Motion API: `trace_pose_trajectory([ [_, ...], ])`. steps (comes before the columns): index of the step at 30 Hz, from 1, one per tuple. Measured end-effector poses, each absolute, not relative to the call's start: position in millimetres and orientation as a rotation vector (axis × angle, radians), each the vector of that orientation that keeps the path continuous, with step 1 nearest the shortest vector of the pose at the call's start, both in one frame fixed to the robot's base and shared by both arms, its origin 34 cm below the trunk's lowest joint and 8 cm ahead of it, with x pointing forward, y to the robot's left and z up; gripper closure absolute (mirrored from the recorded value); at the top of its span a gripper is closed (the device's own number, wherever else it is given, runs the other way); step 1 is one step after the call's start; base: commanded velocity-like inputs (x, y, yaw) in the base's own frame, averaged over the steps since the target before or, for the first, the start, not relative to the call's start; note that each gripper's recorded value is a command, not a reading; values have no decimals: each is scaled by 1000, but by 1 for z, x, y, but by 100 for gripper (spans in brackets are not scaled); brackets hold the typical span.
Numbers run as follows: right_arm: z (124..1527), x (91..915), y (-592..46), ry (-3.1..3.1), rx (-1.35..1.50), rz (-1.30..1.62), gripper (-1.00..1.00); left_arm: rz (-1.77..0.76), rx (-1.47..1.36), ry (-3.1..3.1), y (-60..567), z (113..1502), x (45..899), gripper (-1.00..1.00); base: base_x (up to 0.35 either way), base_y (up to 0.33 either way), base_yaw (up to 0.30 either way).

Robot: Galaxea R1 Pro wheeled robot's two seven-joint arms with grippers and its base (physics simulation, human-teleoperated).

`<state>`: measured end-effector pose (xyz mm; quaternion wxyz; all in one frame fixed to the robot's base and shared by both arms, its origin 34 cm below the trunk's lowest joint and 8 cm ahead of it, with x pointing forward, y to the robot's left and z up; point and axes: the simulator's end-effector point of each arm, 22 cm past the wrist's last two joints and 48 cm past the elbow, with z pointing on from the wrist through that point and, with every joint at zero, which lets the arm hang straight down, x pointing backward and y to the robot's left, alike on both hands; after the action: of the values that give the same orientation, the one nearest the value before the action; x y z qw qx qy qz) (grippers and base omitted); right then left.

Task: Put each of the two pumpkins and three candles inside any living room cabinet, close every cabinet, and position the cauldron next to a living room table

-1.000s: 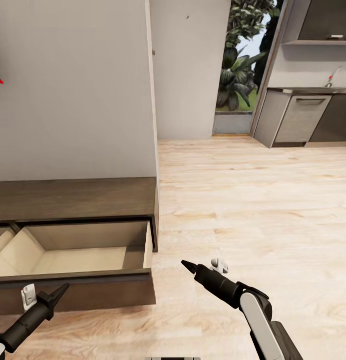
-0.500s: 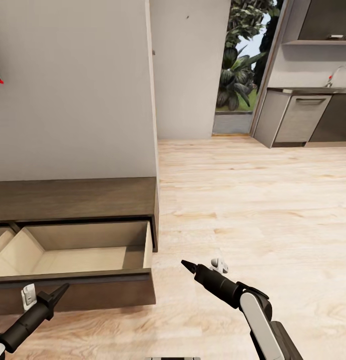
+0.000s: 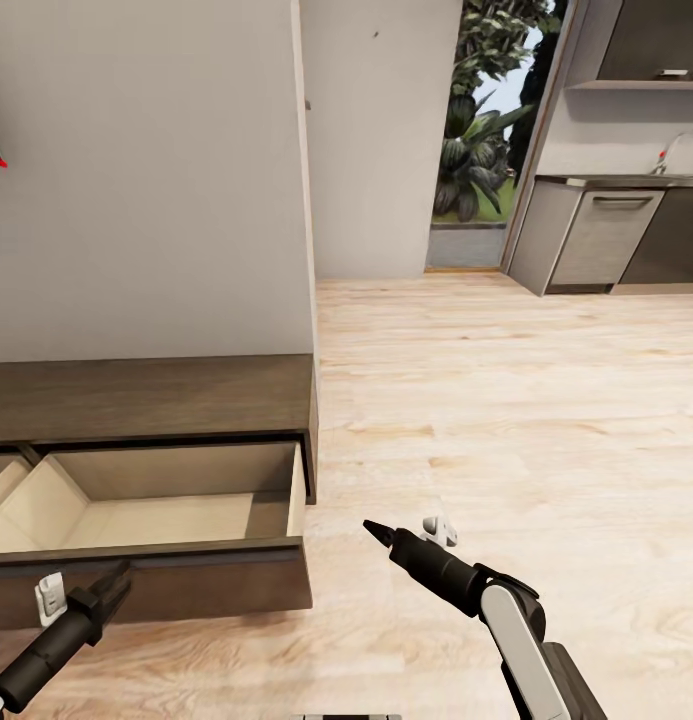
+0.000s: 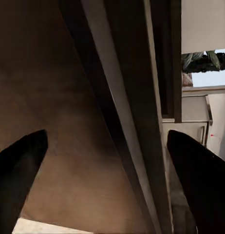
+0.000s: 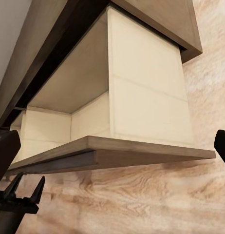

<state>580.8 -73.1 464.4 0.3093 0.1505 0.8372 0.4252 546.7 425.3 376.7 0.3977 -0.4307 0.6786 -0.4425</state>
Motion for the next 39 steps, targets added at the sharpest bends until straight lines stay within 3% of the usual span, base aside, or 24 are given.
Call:
trace_pose_trajectory([
  [12, 464, 581, -73, 2212, 398, 1123, -100, -1122, -1092, 1718, 426, 377, 547, -100, -8, 0, 0],
  [39, 464, 581, -73, 2213, 397, 1122, -100, -1119, -1095, 1721, 426, 376, 546, -100, -188, 0, 0],
])
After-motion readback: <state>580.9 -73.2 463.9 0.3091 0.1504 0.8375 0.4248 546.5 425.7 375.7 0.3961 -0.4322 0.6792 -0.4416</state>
